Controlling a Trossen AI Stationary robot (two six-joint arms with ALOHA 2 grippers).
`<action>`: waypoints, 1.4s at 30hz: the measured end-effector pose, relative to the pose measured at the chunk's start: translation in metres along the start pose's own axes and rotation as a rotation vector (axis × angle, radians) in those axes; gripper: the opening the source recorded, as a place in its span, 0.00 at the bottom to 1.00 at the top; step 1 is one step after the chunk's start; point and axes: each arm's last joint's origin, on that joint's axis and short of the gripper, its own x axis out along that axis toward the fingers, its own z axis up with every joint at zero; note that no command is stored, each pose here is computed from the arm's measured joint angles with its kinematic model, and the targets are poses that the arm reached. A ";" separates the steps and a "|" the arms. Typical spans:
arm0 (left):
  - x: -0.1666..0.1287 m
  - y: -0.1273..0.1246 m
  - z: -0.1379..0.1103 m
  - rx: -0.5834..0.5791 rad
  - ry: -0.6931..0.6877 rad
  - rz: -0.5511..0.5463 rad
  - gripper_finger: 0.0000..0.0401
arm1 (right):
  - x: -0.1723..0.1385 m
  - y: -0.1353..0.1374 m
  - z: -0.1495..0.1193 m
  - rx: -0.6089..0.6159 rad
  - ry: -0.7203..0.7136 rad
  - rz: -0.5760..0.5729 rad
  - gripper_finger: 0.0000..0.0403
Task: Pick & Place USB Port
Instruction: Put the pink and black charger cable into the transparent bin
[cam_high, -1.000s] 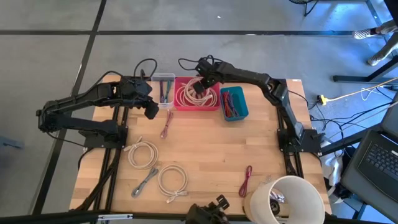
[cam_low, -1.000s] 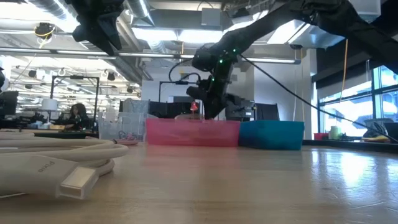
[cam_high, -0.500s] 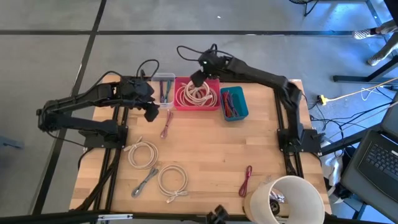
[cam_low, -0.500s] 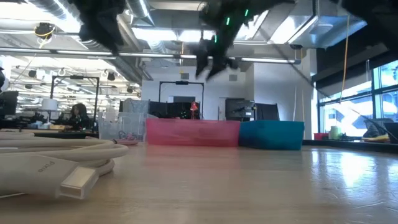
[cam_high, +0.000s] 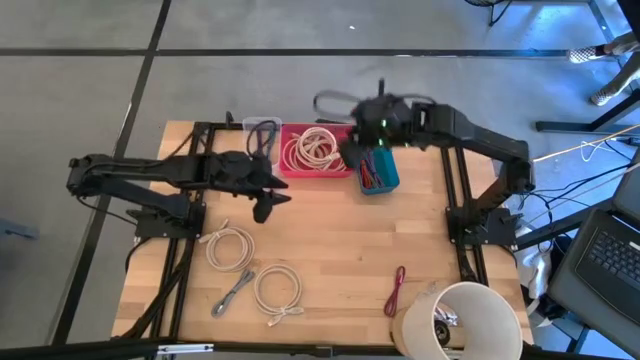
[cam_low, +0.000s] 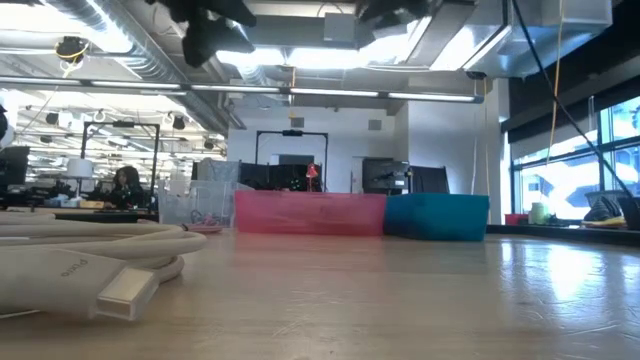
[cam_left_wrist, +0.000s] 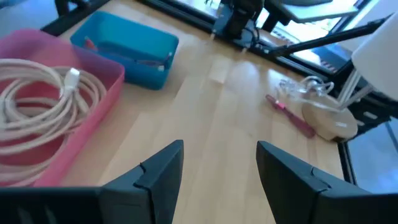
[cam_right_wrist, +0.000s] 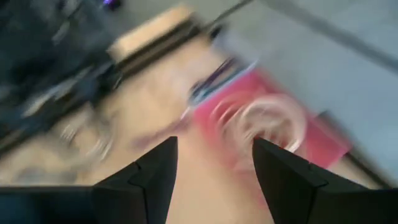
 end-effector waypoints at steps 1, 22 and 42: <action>0.003 -0.002 0.001 0.003 -0.010 -0.007 0.49 | -0.002 0.007 -0.006 -0.009 0.037 0.023 0.52; -0.013 0.019 0.000 -0.019 0.003 0.172 0.49 | 0.056 0.083 -0.180 0.291 0.585 0.074 0.52; -0.014 0.028 -0.006 -0.035 0.071 0.226 0.49 | 0.026 0.084 -0.234 0.753 0.964 -0.389 0.52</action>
